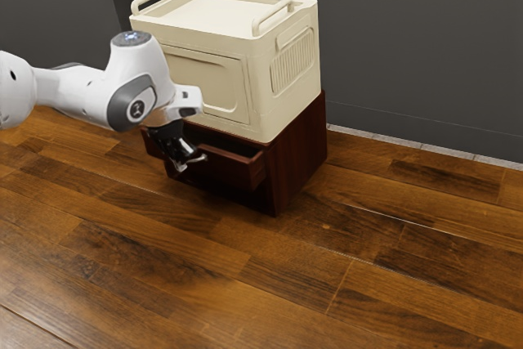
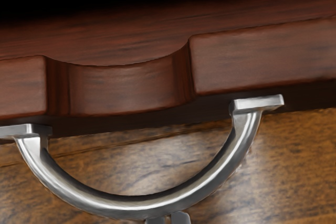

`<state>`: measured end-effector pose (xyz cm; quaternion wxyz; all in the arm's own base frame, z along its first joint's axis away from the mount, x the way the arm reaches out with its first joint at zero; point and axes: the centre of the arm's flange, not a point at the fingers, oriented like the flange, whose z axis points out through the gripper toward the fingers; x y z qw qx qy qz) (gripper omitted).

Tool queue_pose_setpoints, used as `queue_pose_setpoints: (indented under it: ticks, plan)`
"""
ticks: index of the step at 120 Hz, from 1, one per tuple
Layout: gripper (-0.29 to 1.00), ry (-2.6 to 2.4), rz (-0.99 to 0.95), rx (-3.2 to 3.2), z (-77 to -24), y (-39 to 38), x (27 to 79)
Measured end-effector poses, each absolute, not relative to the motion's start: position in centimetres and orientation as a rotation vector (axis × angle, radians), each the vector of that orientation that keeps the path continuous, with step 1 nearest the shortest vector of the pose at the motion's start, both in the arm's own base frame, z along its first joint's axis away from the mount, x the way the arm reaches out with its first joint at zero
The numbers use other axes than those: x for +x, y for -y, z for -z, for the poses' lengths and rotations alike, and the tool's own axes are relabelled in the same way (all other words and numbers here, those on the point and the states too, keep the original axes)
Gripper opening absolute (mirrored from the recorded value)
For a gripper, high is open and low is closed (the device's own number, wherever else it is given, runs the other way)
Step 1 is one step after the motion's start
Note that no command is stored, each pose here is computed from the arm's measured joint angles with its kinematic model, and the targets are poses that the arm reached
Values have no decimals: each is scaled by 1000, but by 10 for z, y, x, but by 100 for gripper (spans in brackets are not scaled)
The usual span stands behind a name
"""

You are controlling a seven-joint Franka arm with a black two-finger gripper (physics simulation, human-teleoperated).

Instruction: Push the drawer handle with one arm to close the drawer

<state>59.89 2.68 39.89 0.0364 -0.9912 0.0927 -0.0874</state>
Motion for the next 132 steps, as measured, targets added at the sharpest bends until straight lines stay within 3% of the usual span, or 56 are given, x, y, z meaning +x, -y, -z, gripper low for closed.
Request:
queue_pose_setpoints:
  ticks: [72,78,88,108,132]
  plan:
    - [-12,-532,374,-3010,-395,-15,650]
    - [-3,-546,376,-3012,-402,-12,645]
    - [-2,-531,365,-3021,-429,-7,605]
    - [34,-371,293,-3091,-487,2,514]
    - [56,-211,106,-3136,-497,15,483]
